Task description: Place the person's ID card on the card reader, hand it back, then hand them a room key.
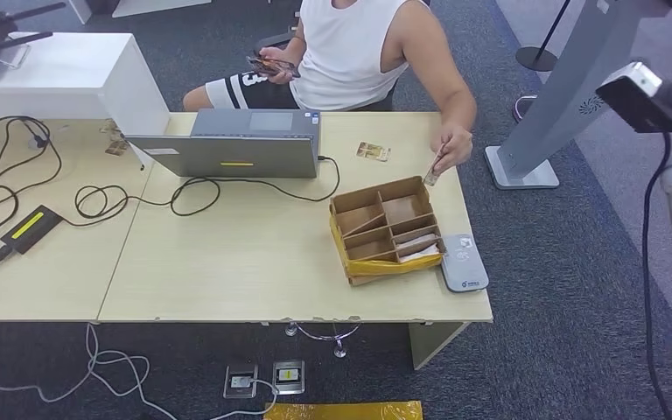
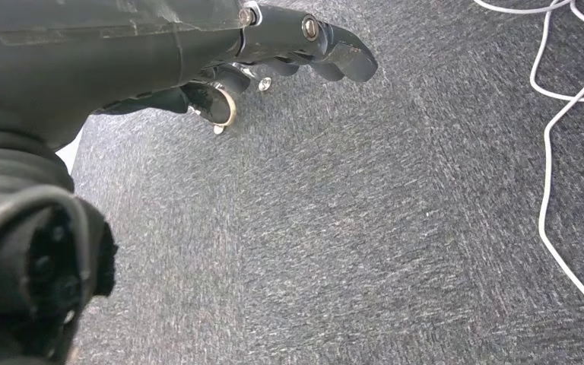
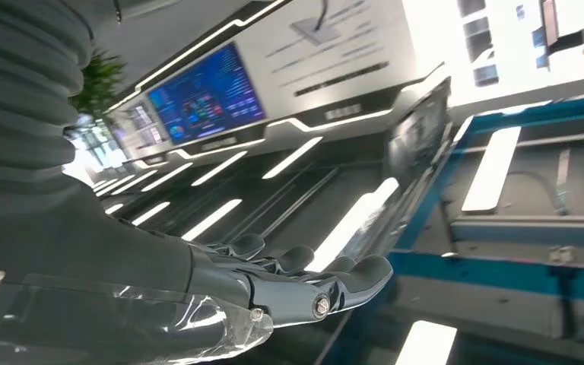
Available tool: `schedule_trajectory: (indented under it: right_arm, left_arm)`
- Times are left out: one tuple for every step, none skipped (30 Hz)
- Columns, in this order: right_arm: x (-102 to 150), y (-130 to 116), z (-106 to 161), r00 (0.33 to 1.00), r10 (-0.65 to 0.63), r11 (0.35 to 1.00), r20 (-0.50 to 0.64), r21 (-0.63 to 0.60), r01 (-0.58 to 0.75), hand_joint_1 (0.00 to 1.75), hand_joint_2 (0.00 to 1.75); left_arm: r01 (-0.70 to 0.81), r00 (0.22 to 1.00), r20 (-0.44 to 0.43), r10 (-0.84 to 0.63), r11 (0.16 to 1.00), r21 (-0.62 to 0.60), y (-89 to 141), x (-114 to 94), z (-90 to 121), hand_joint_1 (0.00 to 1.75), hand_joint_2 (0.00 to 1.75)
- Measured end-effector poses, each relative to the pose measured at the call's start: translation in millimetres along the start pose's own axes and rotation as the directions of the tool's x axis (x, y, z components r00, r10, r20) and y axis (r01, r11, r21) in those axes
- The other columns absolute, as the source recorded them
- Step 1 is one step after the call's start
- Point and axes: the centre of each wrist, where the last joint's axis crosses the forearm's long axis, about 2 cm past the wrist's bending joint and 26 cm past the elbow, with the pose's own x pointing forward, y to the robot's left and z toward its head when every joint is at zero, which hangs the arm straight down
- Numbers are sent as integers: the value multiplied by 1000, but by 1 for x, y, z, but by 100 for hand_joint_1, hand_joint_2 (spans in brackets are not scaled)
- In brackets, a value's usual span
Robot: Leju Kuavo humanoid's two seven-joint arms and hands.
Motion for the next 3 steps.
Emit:
schedule_trajectory:
  right_arm:
    - [-11, -5, 2, 1000, 17, 1000, -24, -8, -18, 0, 175]
    - [-21, -10, 5, 998, 33, 999, -47, -15, -34, 0, 175]
    - [-26, -12, 6, 997, 41, 999, -58, -18, -43, 0, 175]
  left_arm:
    - [-1, 1000, -1, 1, 1000, 0, 0, 0, 0, 0, 0]
    - [-2, 1000, -2, 2, 1000, 1, 0, -1, 0, 0, 0]
    - [-2, 1000, -3, 2, 1000, 1, 0, -1, 0, 0, 0]
